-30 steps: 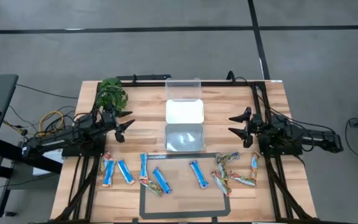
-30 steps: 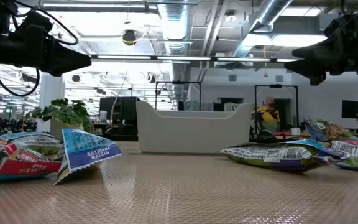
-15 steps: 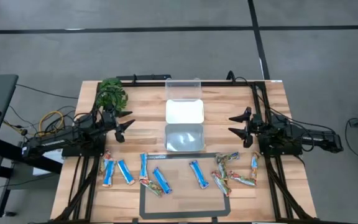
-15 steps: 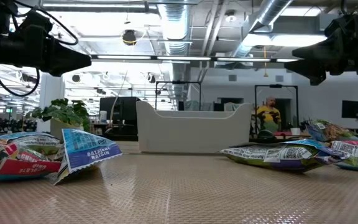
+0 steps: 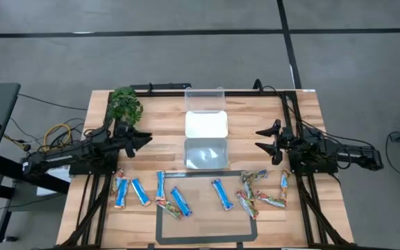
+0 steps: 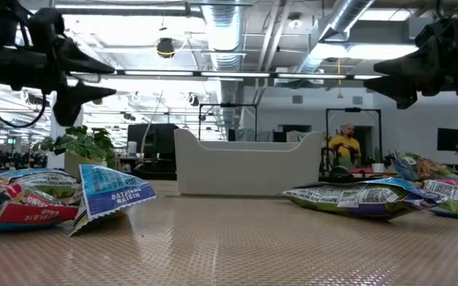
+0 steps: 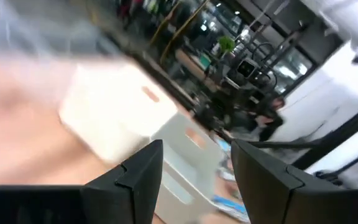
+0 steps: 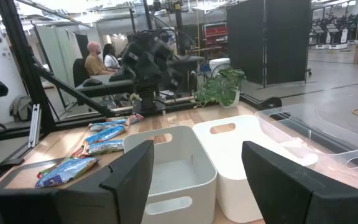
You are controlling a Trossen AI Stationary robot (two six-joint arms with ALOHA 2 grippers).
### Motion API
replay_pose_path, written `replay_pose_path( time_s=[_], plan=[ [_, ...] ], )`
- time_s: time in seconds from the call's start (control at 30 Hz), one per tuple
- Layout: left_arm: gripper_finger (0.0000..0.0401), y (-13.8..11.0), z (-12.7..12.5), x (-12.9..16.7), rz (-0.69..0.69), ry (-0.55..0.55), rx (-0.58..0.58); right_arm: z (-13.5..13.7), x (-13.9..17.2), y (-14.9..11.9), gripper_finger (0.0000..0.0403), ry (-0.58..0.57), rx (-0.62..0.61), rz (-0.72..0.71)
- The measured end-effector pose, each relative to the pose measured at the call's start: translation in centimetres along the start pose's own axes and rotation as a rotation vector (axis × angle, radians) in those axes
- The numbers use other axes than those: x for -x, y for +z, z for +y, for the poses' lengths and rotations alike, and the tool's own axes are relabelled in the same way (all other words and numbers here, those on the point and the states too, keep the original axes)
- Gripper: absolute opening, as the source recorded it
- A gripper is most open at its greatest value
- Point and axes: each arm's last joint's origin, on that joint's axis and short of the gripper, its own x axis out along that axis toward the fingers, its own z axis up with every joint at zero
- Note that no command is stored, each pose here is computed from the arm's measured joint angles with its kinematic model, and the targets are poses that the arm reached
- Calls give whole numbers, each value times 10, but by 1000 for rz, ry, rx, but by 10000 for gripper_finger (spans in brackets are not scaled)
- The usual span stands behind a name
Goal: Pick and place Granola Bars by type
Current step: Put the blue granola bar into the transparent bin
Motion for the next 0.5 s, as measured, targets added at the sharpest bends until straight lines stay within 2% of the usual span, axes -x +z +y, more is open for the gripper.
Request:
replay_pose_path(
  time_s=[0.1, 0.23, 0.33, 0.5],
  plan=[
    [183, -5, 1, -4, 60, 31, 110, 0, 0, 0, 240, 0, 0, 0],
    [183, -5, -6, -10, 141, 90, 85, 0, 0, 0, 240, 0, 0, 0],
    [183, 5, -23, -18, 167, 81, -36, 0, 0, 0, 240, 0, 0, 0],
    [183, 24, -62, -45, 267, 33, -341, 0, 0, 0, 240, 0, 0, 1]
  ],
)
